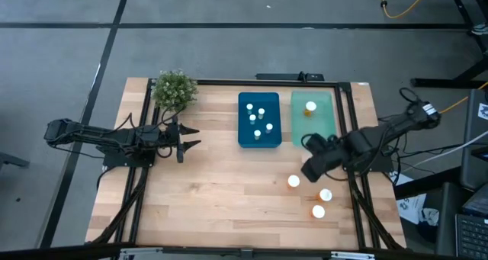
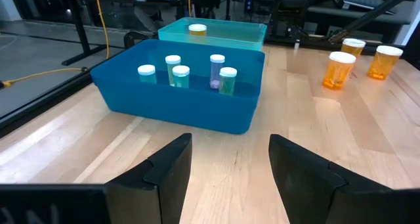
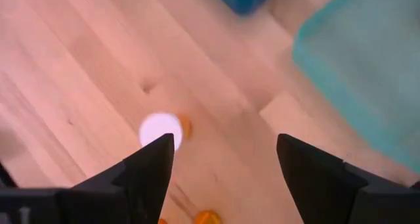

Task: Pick and place medicine bottles into bin by pill shape (circle, oval)
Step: Put the large orange pill bottle into the green bin

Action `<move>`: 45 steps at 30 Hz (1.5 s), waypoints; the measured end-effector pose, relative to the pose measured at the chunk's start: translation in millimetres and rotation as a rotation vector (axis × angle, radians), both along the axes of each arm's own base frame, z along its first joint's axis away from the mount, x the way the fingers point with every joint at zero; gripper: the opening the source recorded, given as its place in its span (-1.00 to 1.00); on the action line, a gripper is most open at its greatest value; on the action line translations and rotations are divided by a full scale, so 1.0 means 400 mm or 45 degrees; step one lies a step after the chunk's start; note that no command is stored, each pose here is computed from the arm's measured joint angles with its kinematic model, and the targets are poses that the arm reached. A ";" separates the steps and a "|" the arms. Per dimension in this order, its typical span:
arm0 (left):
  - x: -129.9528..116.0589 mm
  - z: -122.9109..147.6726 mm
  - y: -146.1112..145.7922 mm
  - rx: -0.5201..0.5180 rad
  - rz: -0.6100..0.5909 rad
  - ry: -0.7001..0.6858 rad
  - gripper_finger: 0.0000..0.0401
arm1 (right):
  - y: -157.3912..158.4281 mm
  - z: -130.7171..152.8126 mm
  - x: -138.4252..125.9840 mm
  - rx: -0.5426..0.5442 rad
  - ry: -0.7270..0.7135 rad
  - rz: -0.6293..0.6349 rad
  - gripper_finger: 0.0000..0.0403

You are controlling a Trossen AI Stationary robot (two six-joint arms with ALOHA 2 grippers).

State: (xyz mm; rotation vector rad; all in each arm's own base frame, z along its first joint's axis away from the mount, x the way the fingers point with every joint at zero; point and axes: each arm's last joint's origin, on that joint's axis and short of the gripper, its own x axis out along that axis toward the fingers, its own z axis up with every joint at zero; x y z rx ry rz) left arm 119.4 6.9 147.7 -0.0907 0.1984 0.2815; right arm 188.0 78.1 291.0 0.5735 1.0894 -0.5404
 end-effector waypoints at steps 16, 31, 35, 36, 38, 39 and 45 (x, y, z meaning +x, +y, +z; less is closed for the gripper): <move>0.000 0.000 0.000 0.000 0.000 0.000 -0.03 | 0.066 -0.153 0.015 0.060 -0.027 -0.023 0.36; 0.000 0.000 0.000 0.000 0.000 0.000 -0.03 | 0.063 -0.148 0.028 -0.056 -0.069 0.207 0.67; 0.000 0.000 0.000 0.000 0.000 0.000 -0.03 | 0.066 -0.148 0.036 -0.061 -0.106 0.205 0.82; 0.000 0.000 0.000 0.000 0.000 -0.001 -0.03 | 0.067 -0.149 0.036 -0.060 -0.099 0.206 0.83; 0.000 0.000 0.000 0.000 0.000 0.000 -0.03 | 0.068 -0.154 0.039 -0.066 -0.088 0.215 0.84; 0.000 0.000 0.000 0.000 0.000 0.000 -0.03 | 0.069 -0.157 0.040 -0.072 -0.079 0.225 0.84; 0.000 -0.001 0.000 0.000 0.000 0.004 -0.03 | 0.080 -0.186 0.057 -0.091 -0.013 0.294 0.84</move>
